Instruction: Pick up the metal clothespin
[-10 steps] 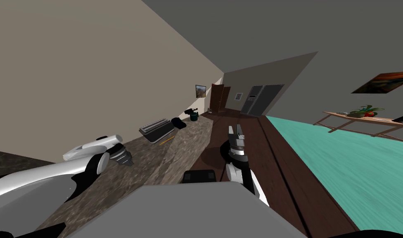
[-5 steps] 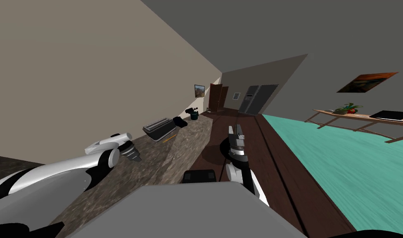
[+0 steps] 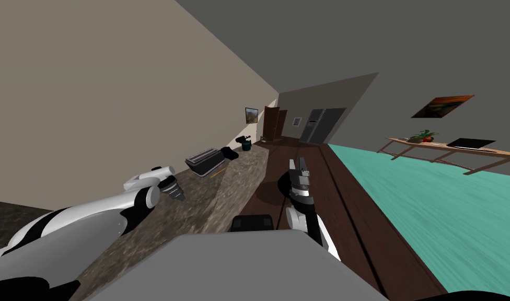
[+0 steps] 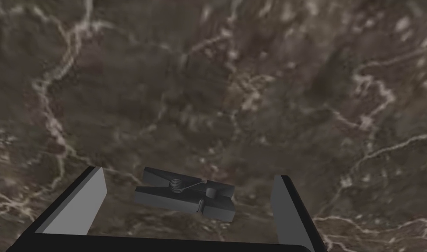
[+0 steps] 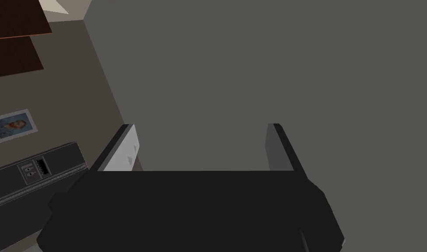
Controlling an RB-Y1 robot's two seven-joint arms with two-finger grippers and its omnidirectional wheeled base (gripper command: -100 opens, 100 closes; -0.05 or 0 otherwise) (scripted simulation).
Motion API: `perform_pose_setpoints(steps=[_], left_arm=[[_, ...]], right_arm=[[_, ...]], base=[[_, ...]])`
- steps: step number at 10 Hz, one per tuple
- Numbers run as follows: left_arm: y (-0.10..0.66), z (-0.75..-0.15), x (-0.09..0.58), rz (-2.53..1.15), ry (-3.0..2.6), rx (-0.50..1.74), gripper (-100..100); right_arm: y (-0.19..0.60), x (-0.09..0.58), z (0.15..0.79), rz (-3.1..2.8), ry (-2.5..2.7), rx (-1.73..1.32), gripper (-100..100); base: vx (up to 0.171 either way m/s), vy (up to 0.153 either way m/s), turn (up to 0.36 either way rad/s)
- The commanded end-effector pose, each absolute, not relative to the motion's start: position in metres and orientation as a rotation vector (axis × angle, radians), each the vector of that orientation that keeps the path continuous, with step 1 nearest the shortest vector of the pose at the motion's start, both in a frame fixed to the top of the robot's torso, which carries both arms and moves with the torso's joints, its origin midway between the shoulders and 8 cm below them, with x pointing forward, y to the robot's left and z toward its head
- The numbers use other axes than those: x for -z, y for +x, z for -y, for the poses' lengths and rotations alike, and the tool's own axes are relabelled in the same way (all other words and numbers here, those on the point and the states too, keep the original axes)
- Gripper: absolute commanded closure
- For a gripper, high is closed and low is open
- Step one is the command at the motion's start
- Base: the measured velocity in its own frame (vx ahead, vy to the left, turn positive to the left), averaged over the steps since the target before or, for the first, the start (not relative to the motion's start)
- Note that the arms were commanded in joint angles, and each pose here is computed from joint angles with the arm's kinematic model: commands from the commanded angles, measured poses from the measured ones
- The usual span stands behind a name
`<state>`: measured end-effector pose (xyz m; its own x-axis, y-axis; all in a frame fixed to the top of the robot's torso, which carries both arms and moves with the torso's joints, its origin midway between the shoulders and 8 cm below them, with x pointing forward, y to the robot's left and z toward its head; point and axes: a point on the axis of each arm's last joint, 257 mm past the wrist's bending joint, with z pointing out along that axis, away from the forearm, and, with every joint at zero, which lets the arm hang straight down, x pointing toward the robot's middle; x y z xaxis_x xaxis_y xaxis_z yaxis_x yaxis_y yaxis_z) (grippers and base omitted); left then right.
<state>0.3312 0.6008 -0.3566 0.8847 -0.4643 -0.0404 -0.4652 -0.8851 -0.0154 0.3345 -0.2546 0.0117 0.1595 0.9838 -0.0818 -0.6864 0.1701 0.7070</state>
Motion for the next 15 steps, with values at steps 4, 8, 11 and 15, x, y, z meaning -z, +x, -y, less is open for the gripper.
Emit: perform_pose_setpoints(steps=[4, 8, 11, 15], left_arm=[[0.359, -0.571, 0.36, -0.7, -3.032, -0.056, -100], [0.36, -0.572, 0.361, -0.701, -3.03, -0.053, -100], [0.359, -0.572, 0.361, -0.7, -3.032, -0.055, 100], [0.35, -0.581, 0.36, -0.715, -3.031, -0.056, 100]], right_arm=[[0.334, -0.012, 0.255, -0.615, 0.594, -1.299, 0], [0.334, -0.012, 0.255, -0.615, 0.594, -1.299, 0], [0.334, -0.012, 0.255, -0.615, 0.594, -1.299, 0], [0.334, -0.012, 0.255, -0.615, 0.594, -1.299, 0]], base=[[-0.103, 0.075, -0.064], [-0.02, 0.008, -0.006], [0.0, 0.0, 0.0], [0.018, -0.004, 0.01]])
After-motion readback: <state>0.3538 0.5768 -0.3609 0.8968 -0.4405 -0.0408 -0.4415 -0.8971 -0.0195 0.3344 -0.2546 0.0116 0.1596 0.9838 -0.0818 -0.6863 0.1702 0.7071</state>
